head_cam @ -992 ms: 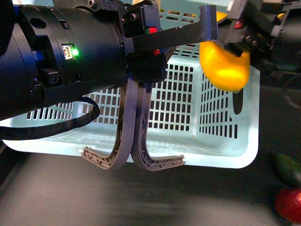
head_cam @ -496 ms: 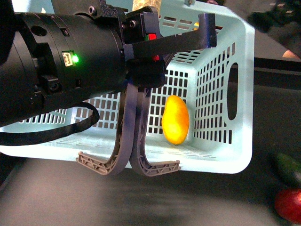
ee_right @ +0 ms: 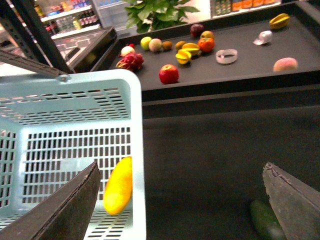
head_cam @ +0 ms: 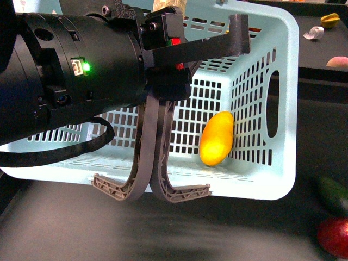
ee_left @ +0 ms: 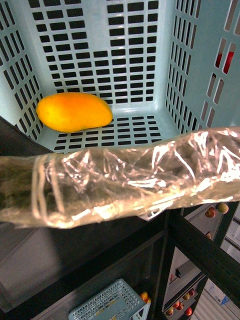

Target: Pick mango with right arm and hold basket with left

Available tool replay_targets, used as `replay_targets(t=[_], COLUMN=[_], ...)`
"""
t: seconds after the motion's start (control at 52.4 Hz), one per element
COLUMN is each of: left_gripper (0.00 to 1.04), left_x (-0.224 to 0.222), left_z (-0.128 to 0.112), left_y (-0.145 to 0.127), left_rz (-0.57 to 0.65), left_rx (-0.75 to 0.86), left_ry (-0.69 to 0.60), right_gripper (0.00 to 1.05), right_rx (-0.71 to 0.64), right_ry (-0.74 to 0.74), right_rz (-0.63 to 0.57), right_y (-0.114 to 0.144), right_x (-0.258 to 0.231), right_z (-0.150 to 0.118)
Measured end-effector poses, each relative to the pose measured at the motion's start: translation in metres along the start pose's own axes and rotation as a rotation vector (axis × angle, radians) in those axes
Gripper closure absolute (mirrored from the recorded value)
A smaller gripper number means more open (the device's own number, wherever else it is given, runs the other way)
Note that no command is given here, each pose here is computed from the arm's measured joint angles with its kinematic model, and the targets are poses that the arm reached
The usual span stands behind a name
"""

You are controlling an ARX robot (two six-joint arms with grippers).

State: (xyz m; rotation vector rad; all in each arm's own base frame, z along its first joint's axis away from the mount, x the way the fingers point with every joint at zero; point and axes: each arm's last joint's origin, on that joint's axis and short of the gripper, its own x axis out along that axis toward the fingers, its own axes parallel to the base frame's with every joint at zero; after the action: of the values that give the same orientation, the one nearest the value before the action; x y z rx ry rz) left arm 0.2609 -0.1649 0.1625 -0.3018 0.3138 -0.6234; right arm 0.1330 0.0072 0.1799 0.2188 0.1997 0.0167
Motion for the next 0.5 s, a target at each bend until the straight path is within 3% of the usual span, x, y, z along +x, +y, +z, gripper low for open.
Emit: replay_targets(t=[0.363, 0.496], left_gripper=[0.99, 0.99], left_x=[0.000, 0.000], left_z=[0.000, 0.000], left_y=[0.000, 0.000], left_rz=[0.002, 0.001], left_rx=[-0.001, 0.000], left_ry=[-0.001, -0.001], right_gripper=[0.08, 0.26], right_rx=[0.036, -0.098], right_ry=[0.005, -0.165], right_rz=[-0.010, 0.001], right_y=[0.000, -0.007], right_x=[-0.018, -0.019], right_z=[-0.006, -0.009])
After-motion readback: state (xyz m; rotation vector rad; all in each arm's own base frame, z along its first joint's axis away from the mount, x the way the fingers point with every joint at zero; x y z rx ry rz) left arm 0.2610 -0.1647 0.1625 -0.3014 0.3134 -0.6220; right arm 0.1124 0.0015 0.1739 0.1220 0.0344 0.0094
